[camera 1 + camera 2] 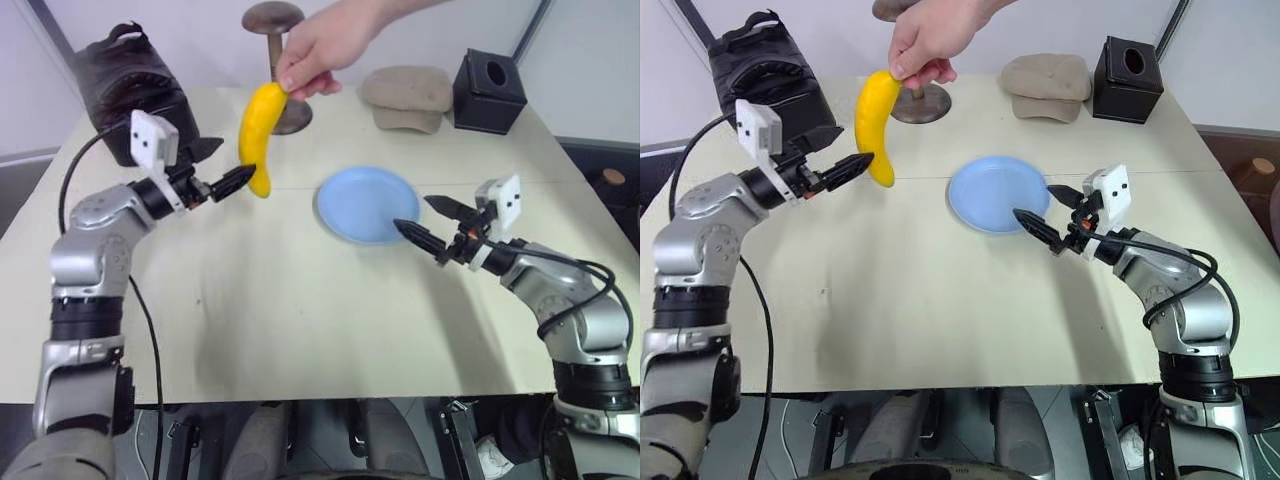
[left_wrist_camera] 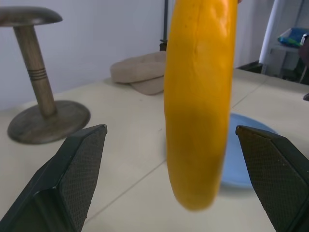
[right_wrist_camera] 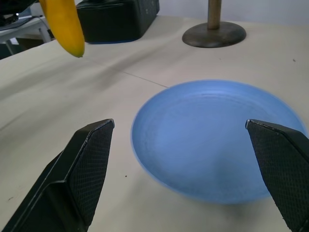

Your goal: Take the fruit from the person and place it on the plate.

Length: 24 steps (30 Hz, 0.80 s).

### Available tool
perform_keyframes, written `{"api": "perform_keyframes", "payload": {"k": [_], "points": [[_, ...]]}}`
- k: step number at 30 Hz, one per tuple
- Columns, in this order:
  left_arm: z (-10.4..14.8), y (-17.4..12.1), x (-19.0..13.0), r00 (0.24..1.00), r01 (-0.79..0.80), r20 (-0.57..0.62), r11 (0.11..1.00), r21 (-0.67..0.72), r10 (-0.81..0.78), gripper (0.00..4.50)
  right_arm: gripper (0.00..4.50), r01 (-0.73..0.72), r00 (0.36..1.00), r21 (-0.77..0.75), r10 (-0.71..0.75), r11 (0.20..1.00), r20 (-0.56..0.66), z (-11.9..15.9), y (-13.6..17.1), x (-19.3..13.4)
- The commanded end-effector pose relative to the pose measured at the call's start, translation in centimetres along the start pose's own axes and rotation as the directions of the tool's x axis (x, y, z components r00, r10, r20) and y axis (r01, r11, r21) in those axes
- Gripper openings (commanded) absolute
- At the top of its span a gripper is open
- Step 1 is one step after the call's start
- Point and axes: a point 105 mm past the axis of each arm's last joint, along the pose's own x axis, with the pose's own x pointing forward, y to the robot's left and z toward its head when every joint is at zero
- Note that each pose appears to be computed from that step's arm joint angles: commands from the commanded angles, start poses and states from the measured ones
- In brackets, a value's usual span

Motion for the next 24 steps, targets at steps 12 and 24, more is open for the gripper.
{"api": "perform_keyframes", "payload": {"k": [12,24], "points": [[1.3,-0.2,2.1,0.997,0.052,0.049,0.998,0.046,-0.055,1.36,4.50,0.062,0.996,-0.037,-0.059,0.997,0.071,1.3,-0.1,-0.8],[1.2,-2.8,8.1,0.958,0.286,-0.080,0.904,0.317,-0.275,1.36,4.50,0.072,0.994,-0.035,-0.069,0.997,0.083,1.1,-0.4,-0.1]]}}
